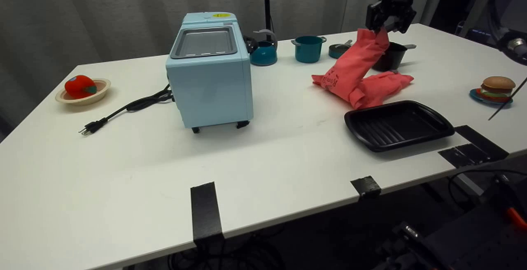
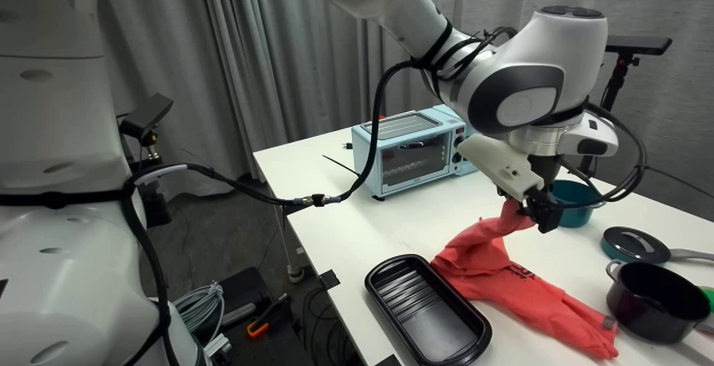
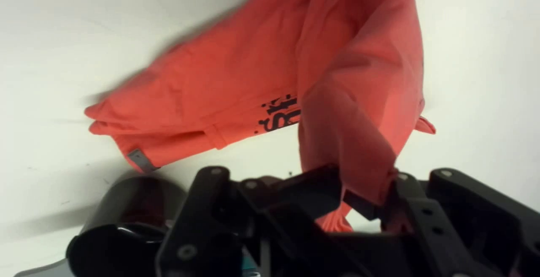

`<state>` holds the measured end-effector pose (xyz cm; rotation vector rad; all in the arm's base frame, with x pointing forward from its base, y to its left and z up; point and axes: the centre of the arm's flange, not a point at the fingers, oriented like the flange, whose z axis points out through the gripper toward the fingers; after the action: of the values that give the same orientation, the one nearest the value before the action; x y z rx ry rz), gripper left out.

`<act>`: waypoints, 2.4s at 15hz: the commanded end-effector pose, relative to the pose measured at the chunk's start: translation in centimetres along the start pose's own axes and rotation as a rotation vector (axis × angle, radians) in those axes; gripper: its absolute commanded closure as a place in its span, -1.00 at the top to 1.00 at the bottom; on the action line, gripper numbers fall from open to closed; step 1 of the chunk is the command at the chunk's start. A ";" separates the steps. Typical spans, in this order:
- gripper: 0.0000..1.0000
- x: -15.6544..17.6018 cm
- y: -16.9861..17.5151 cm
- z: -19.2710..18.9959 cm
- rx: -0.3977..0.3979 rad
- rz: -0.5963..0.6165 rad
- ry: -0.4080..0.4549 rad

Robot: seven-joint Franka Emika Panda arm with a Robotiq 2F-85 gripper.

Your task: Fold the sweatshirt once

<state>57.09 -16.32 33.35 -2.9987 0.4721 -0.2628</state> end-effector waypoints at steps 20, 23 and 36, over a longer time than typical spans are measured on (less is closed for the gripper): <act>1.00 0.7 3.6 -3.9 -0.087 0.096 0.169; 1.00 0.2 2.4 -5.3 -0.075 0.076 0.184; 1.00 -1.8 0.0 -7.3 -0.039 0.035 0.195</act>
<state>54.07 -16.29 40.24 -3.0134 0.5527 -0.5526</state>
